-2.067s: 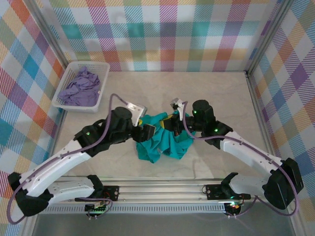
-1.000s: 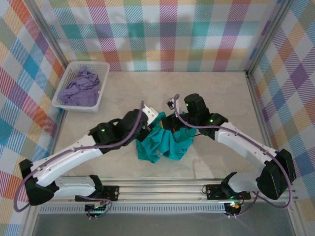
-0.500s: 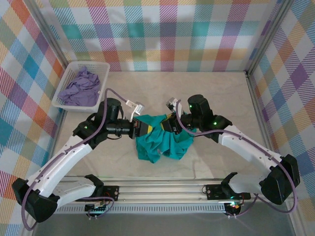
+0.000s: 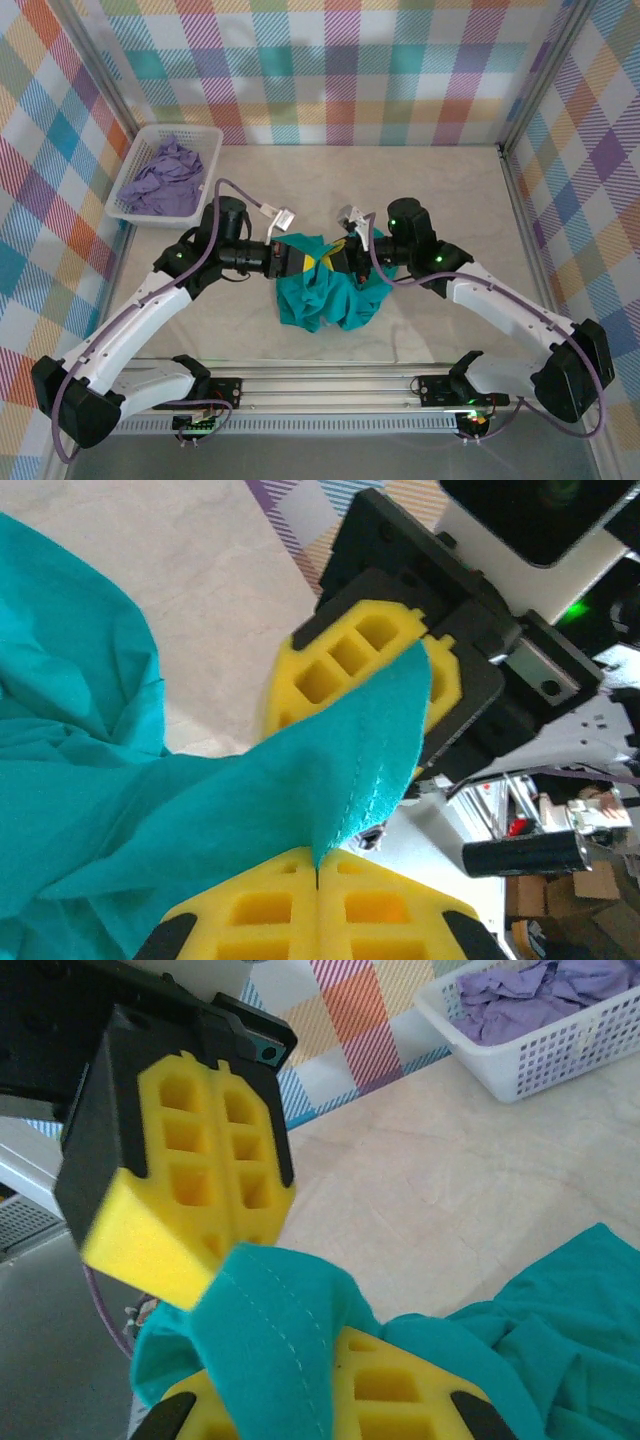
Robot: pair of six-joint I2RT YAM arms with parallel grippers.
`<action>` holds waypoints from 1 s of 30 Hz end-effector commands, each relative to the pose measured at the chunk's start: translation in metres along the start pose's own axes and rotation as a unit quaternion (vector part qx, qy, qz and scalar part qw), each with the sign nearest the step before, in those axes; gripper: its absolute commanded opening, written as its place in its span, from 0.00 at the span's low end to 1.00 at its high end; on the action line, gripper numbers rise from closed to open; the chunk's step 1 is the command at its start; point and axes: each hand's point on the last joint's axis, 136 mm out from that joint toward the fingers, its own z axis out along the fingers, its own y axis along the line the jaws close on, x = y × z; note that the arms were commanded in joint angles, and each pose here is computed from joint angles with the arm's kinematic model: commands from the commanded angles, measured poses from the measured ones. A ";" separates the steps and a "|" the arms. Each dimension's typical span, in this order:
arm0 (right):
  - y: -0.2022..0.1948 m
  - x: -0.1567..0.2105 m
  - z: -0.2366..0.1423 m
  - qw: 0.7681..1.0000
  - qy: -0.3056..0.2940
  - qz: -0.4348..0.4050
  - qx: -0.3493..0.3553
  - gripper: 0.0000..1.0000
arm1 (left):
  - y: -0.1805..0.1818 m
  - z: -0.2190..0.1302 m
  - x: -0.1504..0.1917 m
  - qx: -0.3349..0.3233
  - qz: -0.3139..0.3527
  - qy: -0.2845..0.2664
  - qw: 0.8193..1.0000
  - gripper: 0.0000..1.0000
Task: Fold the inside-out t-shirt
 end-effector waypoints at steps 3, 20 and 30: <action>-0.003 -0.016 0.008 0.997 -0.004 0.079 -0.011 0.00 | 0.034 -0.032 -0.005 -0.176 0.075 -0.052 0.980 0.31; -0.021 -0.017 0.029 0.966 0.062 0.251 0.000 0.00 | 0.055 -0.030 -0.019 -0.451 0.303 -0.008 0.840 0.59; -0.030 -0.005 0.032 0.954 0.080 0.287 0.009 0.00 | 0.043 -0.019 -0.035 -0.497 0.381 -0.013 0.779 0.22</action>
